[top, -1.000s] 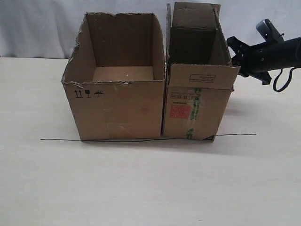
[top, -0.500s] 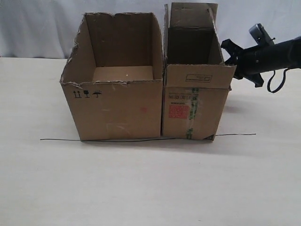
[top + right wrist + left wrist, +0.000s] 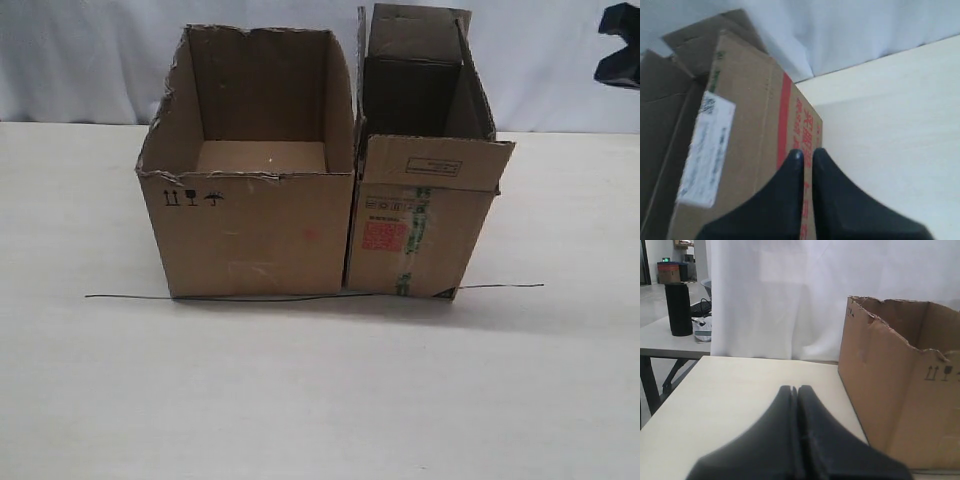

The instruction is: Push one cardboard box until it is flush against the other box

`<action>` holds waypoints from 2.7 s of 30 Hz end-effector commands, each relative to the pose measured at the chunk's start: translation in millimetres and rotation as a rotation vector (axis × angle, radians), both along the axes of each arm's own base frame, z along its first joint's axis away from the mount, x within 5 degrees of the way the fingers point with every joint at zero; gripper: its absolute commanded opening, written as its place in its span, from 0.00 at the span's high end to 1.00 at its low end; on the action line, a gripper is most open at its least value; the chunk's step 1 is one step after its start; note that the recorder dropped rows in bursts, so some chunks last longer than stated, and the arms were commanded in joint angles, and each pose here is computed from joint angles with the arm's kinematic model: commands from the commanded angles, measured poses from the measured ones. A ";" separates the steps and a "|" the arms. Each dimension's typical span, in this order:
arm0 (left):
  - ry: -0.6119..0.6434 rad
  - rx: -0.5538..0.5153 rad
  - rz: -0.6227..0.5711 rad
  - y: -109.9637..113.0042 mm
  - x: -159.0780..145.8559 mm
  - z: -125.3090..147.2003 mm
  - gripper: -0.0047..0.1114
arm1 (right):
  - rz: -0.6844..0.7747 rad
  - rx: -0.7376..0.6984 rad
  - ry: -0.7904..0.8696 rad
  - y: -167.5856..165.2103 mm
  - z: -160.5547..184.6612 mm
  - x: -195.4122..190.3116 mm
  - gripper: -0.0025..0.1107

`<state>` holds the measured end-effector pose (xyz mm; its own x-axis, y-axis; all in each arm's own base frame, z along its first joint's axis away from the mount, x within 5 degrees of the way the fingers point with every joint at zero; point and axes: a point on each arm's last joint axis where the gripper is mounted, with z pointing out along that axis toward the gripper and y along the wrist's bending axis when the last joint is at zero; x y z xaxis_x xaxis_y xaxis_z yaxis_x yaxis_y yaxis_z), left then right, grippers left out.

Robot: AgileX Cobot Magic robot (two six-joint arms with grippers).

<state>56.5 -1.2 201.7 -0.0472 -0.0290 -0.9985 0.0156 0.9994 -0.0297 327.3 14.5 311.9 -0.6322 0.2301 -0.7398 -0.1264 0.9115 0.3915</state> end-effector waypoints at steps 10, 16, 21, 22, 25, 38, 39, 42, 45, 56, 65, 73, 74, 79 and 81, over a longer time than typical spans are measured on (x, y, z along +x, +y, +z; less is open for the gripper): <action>-0.006 0.005 0.004 0.3 -0.1 -0.2 0.96 | -0.029 -0.146 -0.425 8.2 0.0 -220.7 0.93; -0.006 0.005 0.004 0.3 -0.1 -0.2 0.96 | 0.000 -0.195 -0.554 10.9 -8.4 -258.0 0.93; -0.006 0.005 0.004 0.3 -0.1 -0.2 0.96 | 0.099 -0.204 -0.699 15.3 -1.8 -284.9 0.93; -0.006 0.005 0.004 0.3 -0.1 -0.2 0.96 | 0.114 -0.236 -0.730 14.7 -1.3 -289.4 0.93; -0.006 0.005 0.004 0.3 -0.1 -0.2 0.96 | 0.141 -0.254 -0.783 13.9 -0.4 -299.4 0.93; -0.006 0.005 0.004 0.3 -0.1 -0.2 0.96 | -0.033 -0.311 -0.768 -0.6 -38.7 -284.9 0.93; -0.006 0.005 0.004 0.3 -0.1 -0.2 0.96 | -0.072 -0.284 -0.739 -3.1 -48.8 -282.3 0.93; -0.006 0.005 0.004 0.3 -0.1 -0.2 0.96 | -0.122 -0.277 -0.715 -6.6 -78.3 -277.2 0.93; -0.006 0.005 0.004 0.3 -0.1 -0.2 0.96 | -0.107 -0.252 -0.616 -4.8 -111.6 -271.8 0.93; -0.006 0.005 0.004 0.3 -0.1 -0.2 0.96 | 0.002 -0.309 -0.628 -1.1 -113.4 -272.7 0.93; -0.006 0.005 0.004 0.3 -0.1 -0.2 0.96 | -0.003 -0.250 -0.614 0.1 -113.4 -273.0 0.93; -0.006 0.005 0.004 0.3 -0.1 -0.2 0.96 | -0.003 -0.250 -0.614 0.1 -113.4 -273.0 0.93; -0.006 0.005 0.004 0.3 -0.1 -0.2 0.96 | -0.003 -0.250 -0.614 0.1 -113.4 -273.0 0.93; -0.006 0.005 0.004 0.3 -0.1 -0.2 0.96 | -0.003 -0.250 -0.614 0.1 -113.4 -273.0 0.93; -0.006 0.005 0.004 0.3 -0.1 -0.2 0.96 | -0.003 -0.250 -0.614 0.1 -113.4 -273.0 0.93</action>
